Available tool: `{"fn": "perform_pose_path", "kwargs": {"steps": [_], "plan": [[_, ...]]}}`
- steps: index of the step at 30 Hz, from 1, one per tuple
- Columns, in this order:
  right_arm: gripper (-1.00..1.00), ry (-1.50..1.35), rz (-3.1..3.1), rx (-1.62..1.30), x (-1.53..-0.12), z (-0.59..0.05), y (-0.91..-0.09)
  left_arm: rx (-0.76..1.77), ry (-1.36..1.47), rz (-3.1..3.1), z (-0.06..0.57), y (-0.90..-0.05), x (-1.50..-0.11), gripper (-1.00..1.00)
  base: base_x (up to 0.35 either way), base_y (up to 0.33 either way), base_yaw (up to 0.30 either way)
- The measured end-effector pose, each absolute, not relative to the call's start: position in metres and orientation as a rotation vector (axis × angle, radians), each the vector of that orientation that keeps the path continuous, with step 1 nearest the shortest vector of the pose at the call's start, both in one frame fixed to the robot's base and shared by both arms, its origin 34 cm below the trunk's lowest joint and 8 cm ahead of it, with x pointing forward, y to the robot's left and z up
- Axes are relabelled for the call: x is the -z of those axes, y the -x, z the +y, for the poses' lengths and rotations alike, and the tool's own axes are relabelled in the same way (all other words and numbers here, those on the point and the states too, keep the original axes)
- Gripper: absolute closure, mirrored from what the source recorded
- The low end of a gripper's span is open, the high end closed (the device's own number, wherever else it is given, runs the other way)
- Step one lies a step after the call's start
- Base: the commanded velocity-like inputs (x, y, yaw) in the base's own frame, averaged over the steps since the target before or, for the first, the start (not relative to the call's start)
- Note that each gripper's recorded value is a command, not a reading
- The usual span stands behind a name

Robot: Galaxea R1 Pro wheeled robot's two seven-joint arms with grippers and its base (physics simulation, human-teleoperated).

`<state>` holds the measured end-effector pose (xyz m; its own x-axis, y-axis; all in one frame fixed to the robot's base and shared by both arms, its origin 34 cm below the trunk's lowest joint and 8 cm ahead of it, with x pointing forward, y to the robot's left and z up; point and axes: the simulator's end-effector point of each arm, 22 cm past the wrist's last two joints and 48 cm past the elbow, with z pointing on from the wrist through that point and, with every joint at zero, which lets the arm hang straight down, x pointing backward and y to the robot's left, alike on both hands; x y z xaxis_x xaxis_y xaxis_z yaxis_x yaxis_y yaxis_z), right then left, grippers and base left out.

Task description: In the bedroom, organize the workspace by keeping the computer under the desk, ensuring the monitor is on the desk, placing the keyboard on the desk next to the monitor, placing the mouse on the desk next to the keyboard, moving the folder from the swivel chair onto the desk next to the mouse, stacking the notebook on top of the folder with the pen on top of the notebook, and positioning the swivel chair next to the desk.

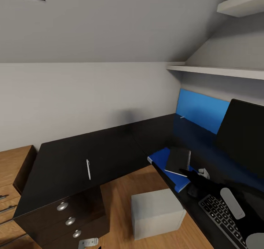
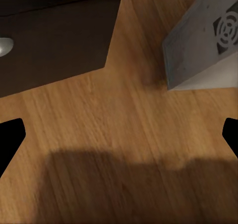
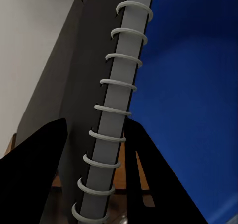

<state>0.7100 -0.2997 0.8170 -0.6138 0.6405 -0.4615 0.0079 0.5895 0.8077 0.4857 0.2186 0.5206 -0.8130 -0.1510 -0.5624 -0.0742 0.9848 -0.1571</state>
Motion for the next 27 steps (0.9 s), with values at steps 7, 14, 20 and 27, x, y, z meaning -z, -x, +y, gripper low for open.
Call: {"fn": "perform_pose_path", "kwargs": {"steps": [7,14,20,27], "plan": [[1.00,-0.511,2.043,-1.021,-0.815,-0.300,-0.710,0.170,0.157,2.519,0.219,-0.486,-0.521,-1.00,0.060,0.042,0.000],[1.00,-0.427,2.126,-0.958,-0.799,-0.292,-0.702,0.168,0.157,2.520,0.220,-0.486,-0.521,-1.00,0.085,0.042,0.000],[1.00,-0.396,2.151,-0.935,-0.795,-0.291,-0.700,0.167,0.157,2.522,0.220,-0.486,-0.521,-1.00,0.013,0.006,0.000],[1.00,-0.389,2.157,-0.930,-0.795,-0.293,-0.699,0.167,0.157,2.522,0.220,-0.486,-0.521,-1.00,0.002,0.001,0.000]]}}
